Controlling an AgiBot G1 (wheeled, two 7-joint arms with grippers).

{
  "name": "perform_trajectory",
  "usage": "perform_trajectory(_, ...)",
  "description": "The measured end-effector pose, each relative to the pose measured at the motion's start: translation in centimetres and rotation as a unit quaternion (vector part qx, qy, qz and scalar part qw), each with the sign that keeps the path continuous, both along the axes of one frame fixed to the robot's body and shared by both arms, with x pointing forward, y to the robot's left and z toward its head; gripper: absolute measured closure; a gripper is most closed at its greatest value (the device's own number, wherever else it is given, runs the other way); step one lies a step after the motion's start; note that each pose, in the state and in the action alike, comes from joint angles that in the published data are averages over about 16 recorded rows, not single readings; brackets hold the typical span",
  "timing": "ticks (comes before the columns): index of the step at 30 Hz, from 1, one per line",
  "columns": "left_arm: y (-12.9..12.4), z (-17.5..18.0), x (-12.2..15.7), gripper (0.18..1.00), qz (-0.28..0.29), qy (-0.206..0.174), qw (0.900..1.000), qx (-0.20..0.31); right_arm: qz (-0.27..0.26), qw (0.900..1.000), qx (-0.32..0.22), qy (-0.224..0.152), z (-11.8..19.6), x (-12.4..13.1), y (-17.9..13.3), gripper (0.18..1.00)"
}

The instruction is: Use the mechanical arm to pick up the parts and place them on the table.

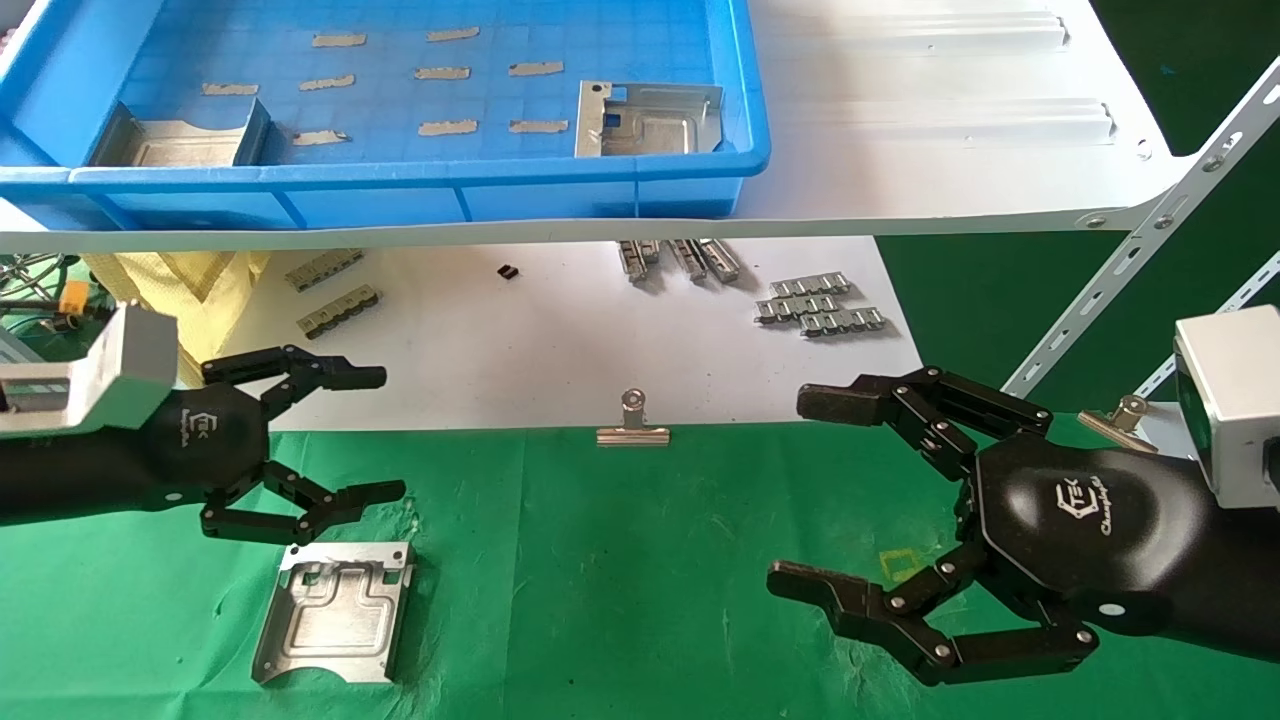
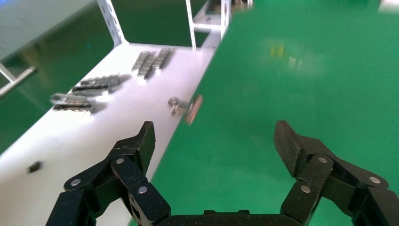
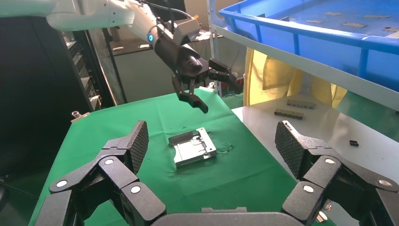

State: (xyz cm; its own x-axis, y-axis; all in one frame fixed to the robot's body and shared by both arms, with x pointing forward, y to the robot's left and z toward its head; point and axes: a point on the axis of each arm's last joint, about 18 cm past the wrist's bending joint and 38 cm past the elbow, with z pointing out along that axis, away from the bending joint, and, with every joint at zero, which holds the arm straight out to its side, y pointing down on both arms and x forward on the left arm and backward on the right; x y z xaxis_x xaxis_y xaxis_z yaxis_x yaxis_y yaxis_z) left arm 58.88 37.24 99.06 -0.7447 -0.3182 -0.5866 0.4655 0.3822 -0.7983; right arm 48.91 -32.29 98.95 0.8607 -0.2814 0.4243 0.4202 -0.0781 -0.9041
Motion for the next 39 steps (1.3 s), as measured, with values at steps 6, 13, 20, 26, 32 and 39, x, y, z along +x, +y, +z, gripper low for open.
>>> perform_trajectory(6,-0.9,-0.2,-0.4,0.257,-0.016,0.006,0.9998,-0.011,0.000,1.000,0.000,0.000,0.0,0.0,0.0,0.178)
perform_trajectory(13,-2.1,-0.4,-1.3,0.204,-0.039,0.015,0.9987,-0.030,0.000,1.000,0.000,0.000,0.0,0.0,0.0,0.178)
perform_trajectory(20,-3.3,-0.5,-2.4,0.186,-0.061,0.022,0.9968,-0.046,0.000,1.000,0.000,0.000,0.0,0.0,0.0,0.178)
perform_trajectory(26,-4.1,-0.5,-3.4,0.184,-0.078,0.027,0.9949,-0.057,0.000,1.000,0.000,0.000,0.0,0.0,0.0,0.178)
perform_trajectory(32,-4.8,-0.4,-4.6,0.184,-0.093,0.032,0.9929,-0.067,0.000,1.000,0.000,0.000,0.0,0.0,0.0,0.178)
perform_trajectory(39,-5.6,-0.3,-6.2,0.184,-0.109,0.035,0.9906,-0.075,0.000,1.000,0.000,0.000,0.0,0.0,0.0,0.178)
